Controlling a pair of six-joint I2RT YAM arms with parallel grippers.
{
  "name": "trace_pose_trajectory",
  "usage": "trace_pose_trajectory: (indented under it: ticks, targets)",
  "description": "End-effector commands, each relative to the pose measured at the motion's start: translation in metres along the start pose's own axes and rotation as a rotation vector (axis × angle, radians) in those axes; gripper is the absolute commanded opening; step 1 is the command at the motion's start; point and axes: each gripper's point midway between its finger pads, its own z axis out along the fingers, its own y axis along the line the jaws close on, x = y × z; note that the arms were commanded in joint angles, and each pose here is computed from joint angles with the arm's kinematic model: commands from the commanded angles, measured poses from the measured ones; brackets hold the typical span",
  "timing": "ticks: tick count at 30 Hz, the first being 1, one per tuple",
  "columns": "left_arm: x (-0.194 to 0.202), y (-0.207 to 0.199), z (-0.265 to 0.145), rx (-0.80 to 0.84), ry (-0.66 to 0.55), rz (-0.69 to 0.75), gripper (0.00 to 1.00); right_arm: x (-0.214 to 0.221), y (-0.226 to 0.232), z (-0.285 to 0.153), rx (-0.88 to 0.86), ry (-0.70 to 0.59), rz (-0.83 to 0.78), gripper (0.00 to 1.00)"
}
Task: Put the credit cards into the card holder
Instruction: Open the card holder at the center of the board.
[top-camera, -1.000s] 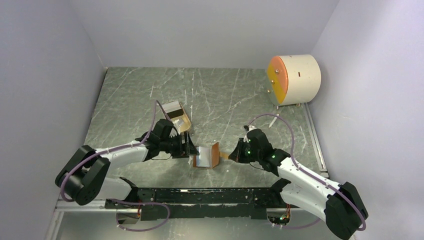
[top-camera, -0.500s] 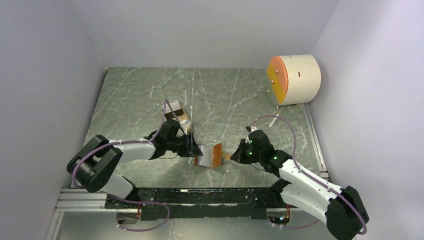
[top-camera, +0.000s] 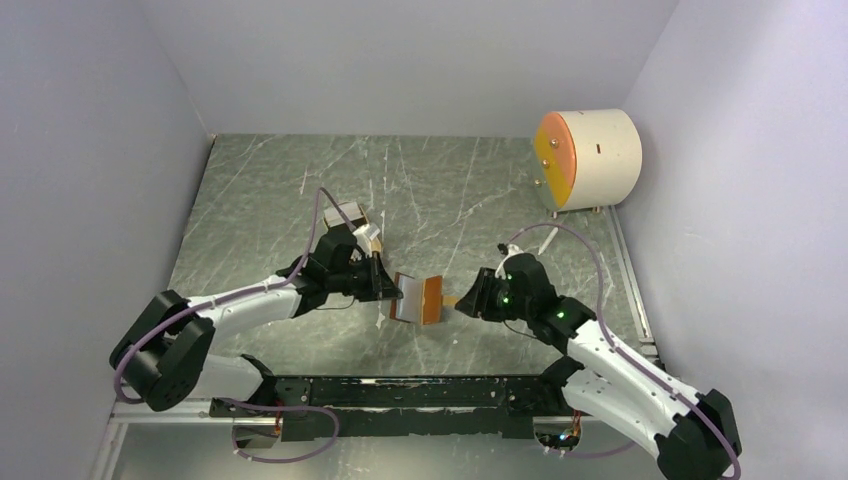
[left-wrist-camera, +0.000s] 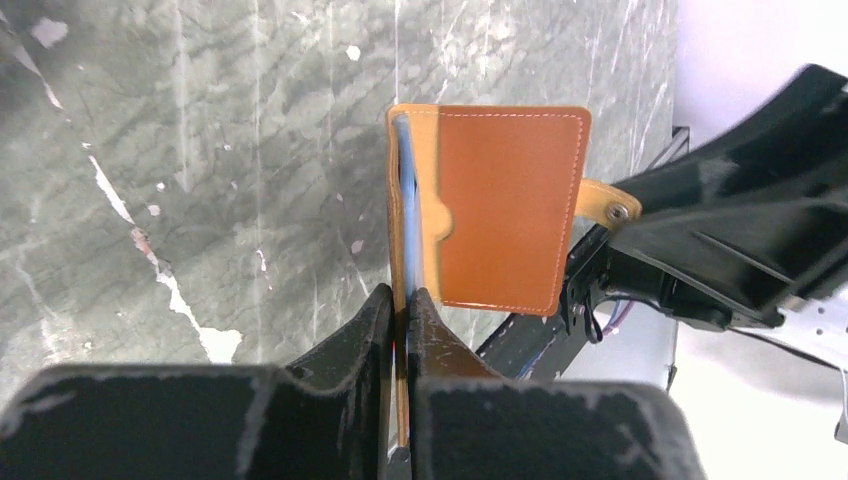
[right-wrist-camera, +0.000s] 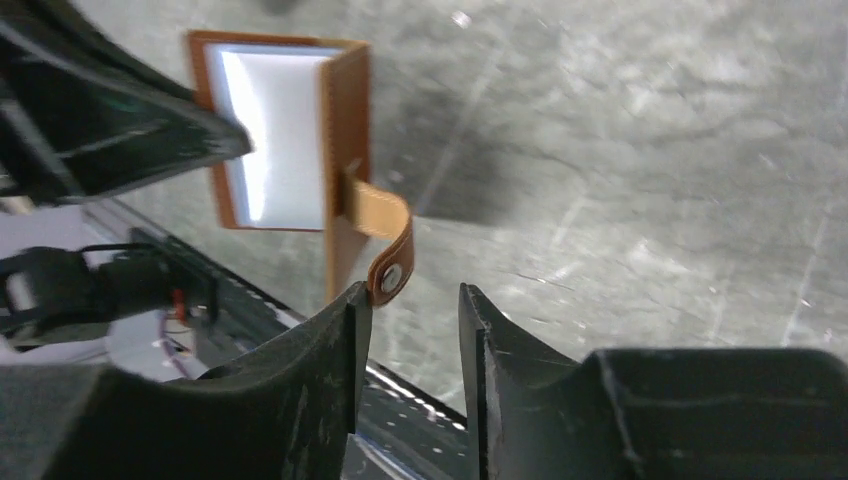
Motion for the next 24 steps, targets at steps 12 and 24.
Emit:
trace_pose_trajectory:
  ticks: [12, 24]
  targets:
    - [0.007, 0.022, -0.022, -0.227, 0.039, -0.056, 0.11, -0.013, 0.119, 0.007, -0.313, 0.003, 0.028, 0.45]
    - [0.015, 0.013, -0.019, -0.159, 0.074, -0.067, 0.16, 0.026, 0.086, 0.083, -0.175, 0.119, -0.083, 0.38]
